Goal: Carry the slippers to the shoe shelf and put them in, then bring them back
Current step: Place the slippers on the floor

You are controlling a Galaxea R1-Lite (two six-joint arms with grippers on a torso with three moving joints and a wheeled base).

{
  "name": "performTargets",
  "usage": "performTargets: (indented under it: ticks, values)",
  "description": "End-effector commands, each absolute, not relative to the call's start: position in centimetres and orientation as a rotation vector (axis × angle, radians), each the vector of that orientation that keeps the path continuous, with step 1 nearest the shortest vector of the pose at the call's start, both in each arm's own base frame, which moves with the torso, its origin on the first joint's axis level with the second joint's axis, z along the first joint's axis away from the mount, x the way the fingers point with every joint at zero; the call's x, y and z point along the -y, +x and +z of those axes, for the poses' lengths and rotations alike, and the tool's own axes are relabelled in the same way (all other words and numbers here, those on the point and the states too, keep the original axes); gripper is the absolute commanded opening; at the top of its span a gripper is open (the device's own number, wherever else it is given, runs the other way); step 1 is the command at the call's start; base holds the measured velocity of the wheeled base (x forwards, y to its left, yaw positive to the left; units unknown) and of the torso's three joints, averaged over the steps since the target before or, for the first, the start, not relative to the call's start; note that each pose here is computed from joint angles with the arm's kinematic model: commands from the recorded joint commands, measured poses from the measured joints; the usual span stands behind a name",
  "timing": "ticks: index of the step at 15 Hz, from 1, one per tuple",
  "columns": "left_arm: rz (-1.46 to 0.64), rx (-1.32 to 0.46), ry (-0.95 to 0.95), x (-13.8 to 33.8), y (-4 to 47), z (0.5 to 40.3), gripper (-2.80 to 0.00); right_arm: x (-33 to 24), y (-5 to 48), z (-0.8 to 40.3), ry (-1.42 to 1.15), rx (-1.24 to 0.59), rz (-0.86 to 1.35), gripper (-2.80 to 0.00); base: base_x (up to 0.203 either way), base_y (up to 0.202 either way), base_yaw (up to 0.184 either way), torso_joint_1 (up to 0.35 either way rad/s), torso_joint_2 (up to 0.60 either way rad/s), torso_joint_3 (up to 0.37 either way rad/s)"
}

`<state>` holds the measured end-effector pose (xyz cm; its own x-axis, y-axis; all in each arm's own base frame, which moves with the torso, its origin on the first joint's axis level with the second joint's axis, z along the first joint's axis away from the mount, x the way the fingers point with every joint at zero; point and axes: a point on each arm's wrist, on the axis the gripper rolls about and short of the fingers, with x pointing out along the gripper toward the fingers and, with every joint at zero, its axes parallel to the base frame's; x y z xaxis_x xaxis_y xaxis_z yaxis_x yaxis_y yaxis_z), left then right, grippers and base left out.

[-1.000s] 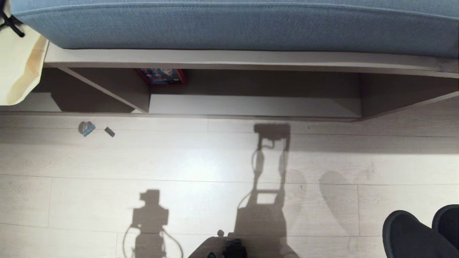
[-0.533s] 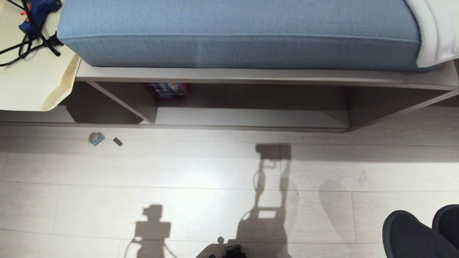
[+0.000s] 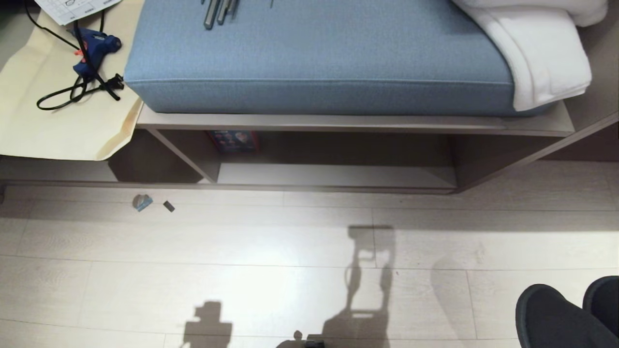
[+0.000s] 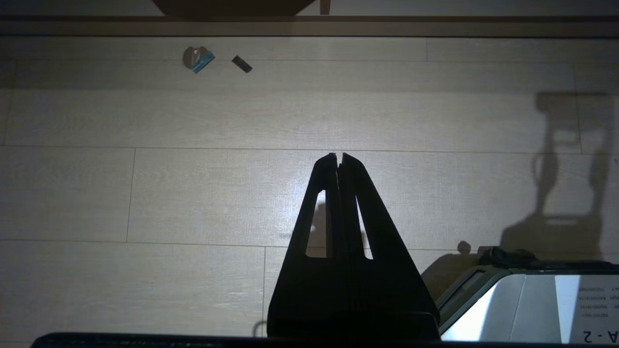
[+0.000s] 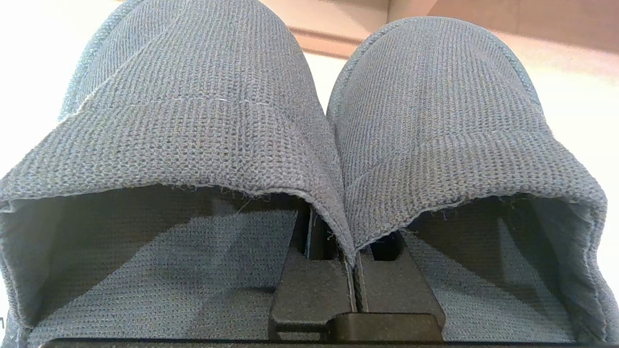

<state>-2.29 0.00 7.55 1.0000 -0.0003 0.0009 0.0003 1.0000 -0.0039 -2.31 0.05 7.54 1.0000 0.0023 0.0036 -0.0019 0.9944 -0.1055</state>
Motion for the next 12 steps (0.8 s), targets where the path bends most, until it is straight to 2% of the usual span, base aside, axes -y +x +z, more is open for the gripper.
performTargets:
  ticks: [1, 12]
  values:
    - [0.000, 0.002, -0.005, 0.00, -2.28, 7.56, -2.80, -0.05, -2.28, 7.55, -0.107, 0.000, 0.003, -2.80, 0.000, 0.000, 0.000, 0.002, 0.01, 0.211]
    - [0.000, 0.000, -0.005, 0.00, -2.28, 7.55, -2.80, -0.05, -2.28, 7.55, -0.106, 0.000, 0.003, -2.80, 0.000, 0.000, 0.000, 0.003, 0.00, 0.202]
